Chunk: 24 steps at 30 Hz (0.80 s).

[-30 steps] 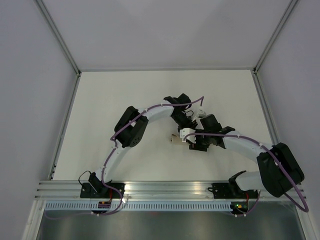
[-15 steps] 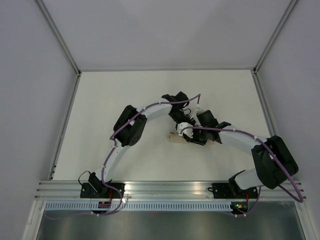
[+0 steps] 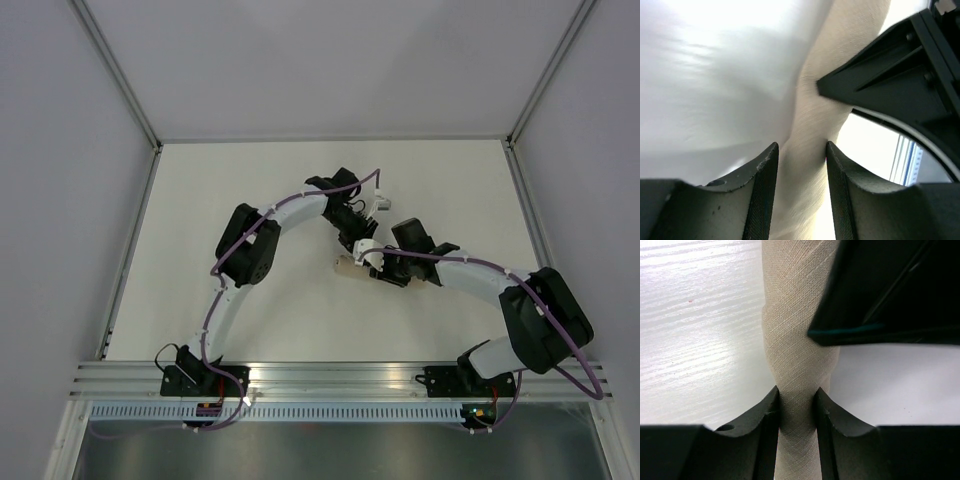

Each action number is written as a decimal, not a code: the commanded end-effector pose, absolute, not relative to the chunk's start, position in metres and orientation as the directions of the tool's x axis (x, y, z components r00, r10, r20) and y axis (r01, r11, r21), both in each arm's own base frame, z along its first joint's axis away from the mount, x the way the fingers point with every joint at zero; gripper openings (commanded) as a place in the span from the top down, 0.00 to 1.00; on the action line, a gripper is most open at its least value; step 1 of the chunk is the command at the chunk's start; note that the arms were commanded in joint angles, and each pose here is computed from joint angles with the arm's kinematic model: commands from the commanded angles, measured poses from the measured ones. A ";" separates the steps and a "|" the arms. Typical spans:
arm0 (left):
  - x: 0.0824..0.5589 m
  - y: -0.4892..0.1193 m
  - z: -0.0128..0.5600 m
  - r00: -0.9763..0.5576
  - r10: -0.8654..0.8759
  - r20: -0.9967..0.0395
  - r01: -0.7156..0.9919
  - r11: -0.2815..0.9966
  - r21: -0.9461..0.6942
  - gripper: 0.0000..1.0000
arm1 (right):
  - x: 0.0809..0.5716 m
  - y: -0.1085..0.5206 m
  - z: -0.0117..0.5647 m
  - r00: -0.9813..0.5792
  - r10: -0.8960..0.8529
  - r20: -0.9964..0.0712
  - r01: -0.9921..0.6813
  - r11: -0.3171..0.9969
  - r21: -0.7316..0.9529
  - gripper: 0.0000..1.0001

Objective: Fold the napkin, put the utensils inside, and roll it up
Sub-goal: Roll the napkin with the utensil

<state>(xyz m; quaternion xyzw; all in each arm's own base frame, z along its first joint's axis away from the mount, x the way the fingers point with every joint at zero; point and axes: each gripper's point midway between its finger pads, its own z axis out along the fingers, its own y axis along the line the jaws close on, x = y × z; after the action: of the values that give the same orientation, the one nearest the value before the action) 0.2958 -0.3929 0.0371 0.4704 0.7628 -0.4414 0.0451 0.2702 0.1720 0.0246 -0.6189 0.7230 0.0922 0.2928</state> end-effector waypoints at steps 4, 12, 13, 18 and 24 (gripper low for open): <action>0.351 -0.376 0.105 -0.568 0.546 -0.616 0.807 0.224 -0.546 0.52 | 0.259 0.161 0.009 -0.194 -0.861 -0.470 -0.948 0.288 -0.137 0.62; 0.387 -0.341 0.144 -0.614 0.446 -0.651 0.789 0.360 -0.497 0.52 | 0.278 0.165 0.012 -0.342 -0.820 -0.459 -0.895 0.433 -0.107 0.62; 0.391 -0.338 0.149 -0.630 0.426 -0.650 0.776 0.389 -0.497 0.52 | 0.281 0.165 0.012 -0.362 -0.813 -0.455 -0.885 0.453 -0.105 0.62; 0.388 -0.326 0.185 -0.640 0.366 -0.676 0.759 0.436 -0.483 0.52 | 0.300 0.169 0.009 -0.497 -0.747 -0.442 -0.804 0.587 -0.089 0.61; 0.378 -0.321 0.216 -0.630 0.324 -0.706 0.760 0.445 -0.474 0.52 | 0.322 0.168 -0.005 -0.630 -0.666 -0.399 -0.690 0.716 -0.105 0.59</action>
<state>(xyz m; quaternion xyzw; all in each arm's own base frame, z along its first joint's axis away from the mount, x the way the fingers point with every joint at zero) 0.3819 -0.3212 0.1813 0.3563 0.8098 -0.4004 0.2385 0.3271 0.1853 0.0212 -0.4398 0.8567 0.0707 0.2599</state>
